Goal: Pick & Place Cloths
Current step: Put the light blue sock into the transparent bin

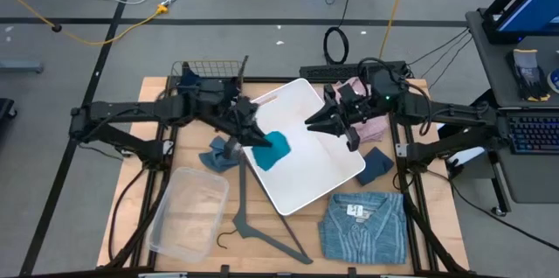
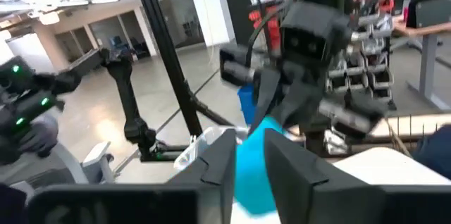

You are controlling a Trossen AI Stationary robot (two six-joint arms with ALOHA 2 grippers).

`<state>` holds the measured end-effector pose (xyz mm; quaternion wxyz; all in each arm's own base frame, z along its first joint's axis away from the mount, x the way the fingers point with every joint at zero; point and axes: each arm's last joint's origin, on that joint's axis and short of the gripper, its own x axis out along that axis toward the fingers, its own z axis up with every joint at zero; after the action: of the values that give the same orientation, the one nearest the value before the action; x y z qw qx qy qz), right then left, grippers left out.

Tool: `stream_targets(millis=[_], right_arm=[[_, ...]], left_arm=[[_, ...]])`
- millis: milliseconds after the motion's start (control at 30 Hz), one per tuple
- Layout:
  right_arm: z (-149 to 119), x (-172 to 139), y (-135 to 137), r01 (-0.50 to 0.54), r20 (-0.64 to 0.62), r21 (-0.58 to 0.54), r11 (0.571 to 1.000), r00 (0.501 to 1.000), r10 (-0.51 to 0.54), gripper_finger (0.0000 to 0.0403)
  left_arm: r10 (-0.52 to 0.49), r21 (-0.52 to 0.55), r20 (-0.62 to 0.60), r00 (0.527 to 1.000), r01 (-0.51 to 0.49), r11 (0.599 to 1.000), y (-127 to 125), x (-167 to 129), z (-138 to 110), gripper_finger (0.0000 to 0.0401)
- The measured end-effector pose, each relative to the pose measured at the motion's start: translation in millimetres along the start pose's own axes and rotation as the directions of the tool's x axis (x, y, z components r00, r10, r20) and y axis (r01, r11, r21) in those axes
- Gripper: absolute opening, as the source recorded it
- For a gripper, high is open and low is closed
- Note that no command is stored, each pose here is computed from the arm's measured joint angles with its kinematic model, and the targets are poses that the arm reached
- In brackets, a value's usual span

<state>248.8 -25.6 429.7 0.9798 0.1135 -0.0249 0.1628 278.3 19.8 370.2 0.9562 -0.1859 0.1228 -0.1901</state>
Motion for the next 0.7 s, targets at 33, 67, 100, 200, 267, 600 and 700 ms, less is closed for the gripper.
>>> stream_targets(millis=[33,67,100,200,267,600,700], right_arm=[[0,-2,1,0.003,-0.008,0.004,1.000,1.000,-0.003,0.0090],[0,-5,2,0.006,-0.019,0.011,1.000,1.000,-0.005,0.0100],[1,-7,4,0.006,-0.021,0.011,1.000,1.000,-0.006,0.0109],[2,-13,7,0.011,-0.039,0.008,1.000,0.999,-0.011,0.0128],[3,-16,9,0.011,-0.039,0.001,1.000,0.999,-0.011,0.0135],[5,-22,13,0.010,-0.038,-0.021,1.000,0.999,-0.011,0.0133],[5,-22,13,0.010,-0.039,-0.021,1.000,0.999,-0.011,0.0134]], left_arm=[[0.020,-0.018,-0.006,1.000,-0.020,1.000,-3,-5,0,0.0002],[0.037,-0.035,-0.012,0.999,-0.037,0.999,-7,-11,0,0.0002],[0.056,-0.058,-0.028,0.998,-0.058,0.997,-11,-17,-1,0.0002],[0.114,-0.123,-0.060,0.992,-0.120,0.985,-23,-32,-5,0.0002],[0.155,-0.171,-0.092,0.984,-0.169,0.971,-33,-45,-10,0.0001],[0.244,-0.442,-0.261,0.934,-0.340,0.830,-62,-74,-34,0.0001],[0.190,-0.534,-0.357,0.914,-0.367,0.761,-70,-75,-45,0.0001]])
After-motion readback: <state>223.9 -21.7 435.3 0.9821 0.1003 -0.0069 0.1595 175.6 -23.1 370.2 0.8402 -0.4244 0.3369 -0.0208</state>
